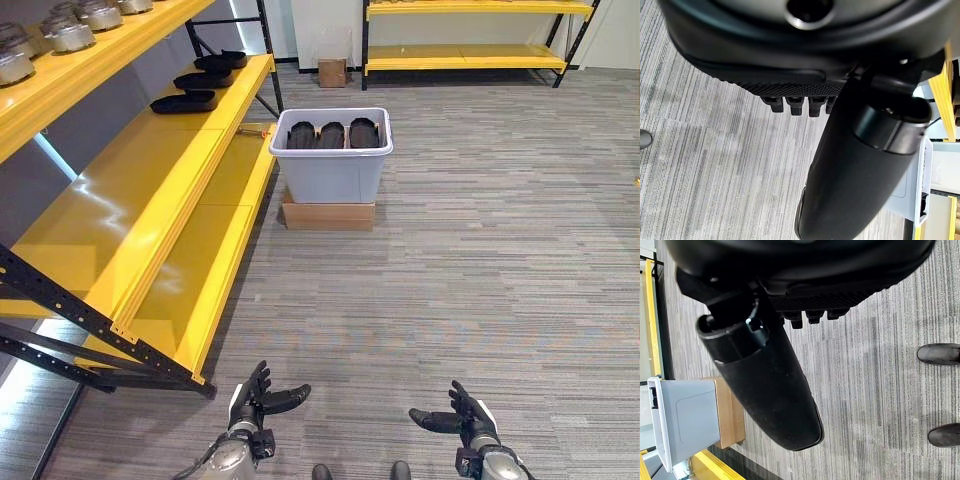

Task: Move parts from the plastic box to the shelf.

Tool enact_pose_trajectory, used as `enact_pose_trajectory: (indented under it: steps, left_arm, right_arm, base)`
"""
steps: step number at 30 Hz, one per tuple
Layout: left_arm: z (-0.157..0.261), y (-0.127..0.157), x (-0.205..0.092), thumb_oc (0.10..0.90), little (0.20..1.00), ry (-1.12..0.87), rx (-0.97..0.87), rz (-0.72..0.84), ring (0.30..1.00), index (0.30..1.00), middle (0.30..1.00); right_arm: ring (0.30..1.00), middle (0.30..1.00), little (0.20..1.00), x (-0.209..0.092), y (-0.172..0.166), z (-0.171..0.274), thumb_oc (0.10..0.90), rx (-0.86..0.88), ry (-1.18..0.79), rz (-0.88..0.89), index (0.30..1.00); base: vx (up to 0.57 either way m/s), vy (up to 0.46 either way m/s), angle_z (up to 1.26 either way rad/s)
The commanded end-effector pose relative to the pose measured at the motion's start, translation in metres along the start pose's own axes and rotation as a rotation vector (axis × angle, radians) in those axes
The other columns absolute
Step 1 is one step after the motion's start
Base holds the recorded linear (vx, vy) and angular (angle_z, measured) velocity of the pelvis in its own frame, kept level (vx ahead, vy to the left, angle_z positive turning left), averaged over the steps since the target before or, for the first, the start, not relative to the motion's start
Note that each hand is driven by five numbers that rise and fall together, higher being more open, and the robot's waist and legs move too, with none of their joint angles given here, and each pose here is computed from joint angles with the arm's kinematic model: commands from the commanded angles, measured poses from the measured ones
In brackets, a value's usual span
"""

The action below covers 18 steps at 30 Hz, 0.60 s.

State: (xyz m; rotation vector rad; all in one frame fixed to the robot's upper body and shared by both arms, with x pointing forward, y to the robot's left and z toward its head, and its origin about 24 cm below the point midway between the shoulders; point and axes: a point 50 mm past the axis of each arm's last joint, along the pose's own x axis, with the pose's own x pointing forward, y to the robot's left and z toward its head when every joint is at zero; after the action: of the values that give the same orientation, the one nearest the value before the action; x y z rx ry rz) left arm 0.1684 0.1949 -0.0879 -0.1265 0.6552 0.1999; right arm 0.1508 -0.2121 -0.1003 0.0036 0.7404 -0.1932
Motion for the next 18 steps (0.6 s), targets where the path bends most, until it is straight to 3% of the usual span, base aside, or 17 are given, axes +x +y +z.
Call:
enact_pose_trajectory:
  steps: [1, 18]
  left_arm:
    - [0.0462, -0.0013, 0.0081, 0.900, 1.000, -0.191, -0.039, -0.030, 1.000, 1.000, 1.000]
    - [0.0474, -0.0007, 0.0089, 0.900, 1.000, -0.191, -0.023, -0.039, 1.000, 1.000, 1.000]
  right_arm:
    - [1.000, 1.000, 1.000, 0.0081, 0.0049, 0.0456, 0.900, 0.038, -0.191, 0.023, 1.000]
    - [1.000, 1.000, 1.000, 0.0084, 0.0068, 0.0496, 0.900, 0.016, -0.201, 0.041, 1.000]
  base:
    - [0.00, 0.000, 0.00]
    - [0.00, 0.000, 0.00]
